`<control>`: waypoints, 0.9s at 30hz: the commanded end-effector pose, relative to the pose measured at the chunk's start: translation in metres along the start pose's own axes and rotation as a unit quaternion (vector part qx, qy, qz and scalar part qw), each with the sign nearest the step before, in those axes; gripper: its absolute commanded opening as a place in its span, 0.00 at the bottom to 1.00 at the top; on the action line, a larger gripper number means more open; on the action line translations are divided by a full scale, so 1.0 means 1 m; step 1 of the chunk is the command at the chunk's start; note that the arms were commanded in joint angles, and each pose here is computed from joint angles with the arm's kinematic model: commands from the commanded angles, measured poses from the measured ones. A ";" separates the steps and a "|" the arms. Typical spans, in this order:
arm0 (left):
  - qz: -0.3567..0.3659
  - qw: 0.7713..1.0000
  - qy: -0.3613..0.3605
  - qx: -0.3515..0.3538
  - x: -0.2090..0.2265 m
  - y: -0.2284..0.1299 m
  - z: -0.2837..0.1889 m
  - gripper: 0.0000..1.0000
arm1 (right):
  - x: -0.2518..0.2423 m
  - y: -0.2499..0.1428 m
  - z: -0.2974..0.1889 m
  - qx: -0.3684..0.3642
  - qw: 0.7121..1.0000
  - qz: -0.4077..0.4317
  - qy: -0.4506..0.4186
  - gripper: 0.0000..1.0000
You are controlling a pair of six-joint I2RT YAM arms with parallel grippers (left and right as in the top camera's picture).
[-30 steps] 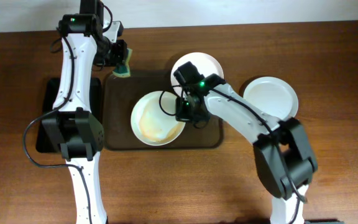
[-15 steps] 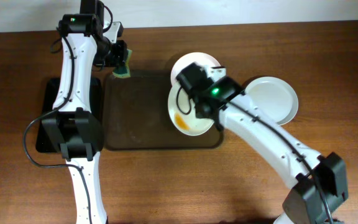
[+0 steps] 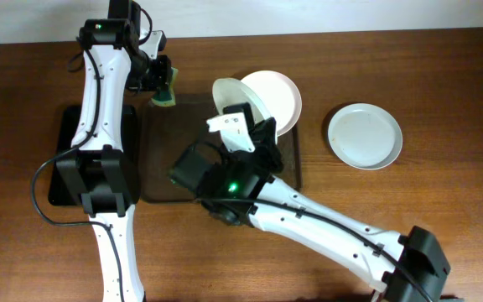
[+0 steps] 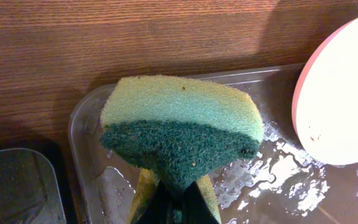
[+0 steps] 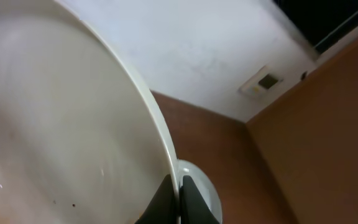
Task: Clean dirty plates on tray and stack at the side
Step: 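Lift the scrubbed plate with the right gripper and carry it right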
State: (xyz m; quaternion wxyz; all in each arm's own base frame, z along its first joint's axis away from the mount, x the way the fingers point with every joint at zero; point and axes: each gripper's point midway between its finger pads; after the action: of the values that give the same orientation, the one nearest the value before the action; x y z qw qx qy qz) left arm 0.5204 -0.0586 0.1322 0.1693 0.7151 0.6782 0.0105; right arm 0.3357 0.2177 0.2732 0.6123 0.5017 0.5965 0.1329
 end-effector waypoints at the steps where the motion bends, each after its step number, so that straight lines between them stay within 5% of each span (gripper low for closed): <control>1: 0.000 1.000 0.001 -0.008 -0.002 0.003 -0.006 0.01 | -0.012 0.015 -0.007 -0.032 0.999 0.017 -0.032 0.04; 11: 0.000 1.000 0.001 -0.008 -0.002 0.003 -0.006 0.01 | -0.008 0.012 -0.007 -0.024 0.999 0.018 -0.020 0.04; 18: 0.000 1.000 0.002 -0.008 -0.002 0.003 -0.006 0.01 | 0.011 0.000 -0.006 0.035 0.997 0.031 0.069 0.04; 21: 0.000 1.000 0.002 -0.008 -0.002 0.003 -0.006 0.01 | 0.021 -0.019 0.010 0.138 0.970 0.081 0.181 0.04; 27: 0.000 1.000 0.002 -0.008 -0.002 0.003 -0.006 0.01 | -0.015 -0.050 0.065 0.303 0.871 0.211 0.324 0.04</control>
State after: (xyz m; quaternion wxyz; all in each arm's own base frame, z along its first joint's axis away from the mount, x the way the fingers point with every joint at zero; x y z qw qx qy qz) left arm 0.5203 -0.0586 0.1322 0.1690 0.7151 0.6782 0.0105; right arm 0.3666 0.1572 0.2185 0.2990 0.6826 0.6468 0.1624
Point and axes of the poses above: each gripper's point midway between its finger pads, its own z axis out along the fingers, its own x axis along the line the jaws close on, y = z × x, and after that the axes turned 2 degrees about -z, right-handed
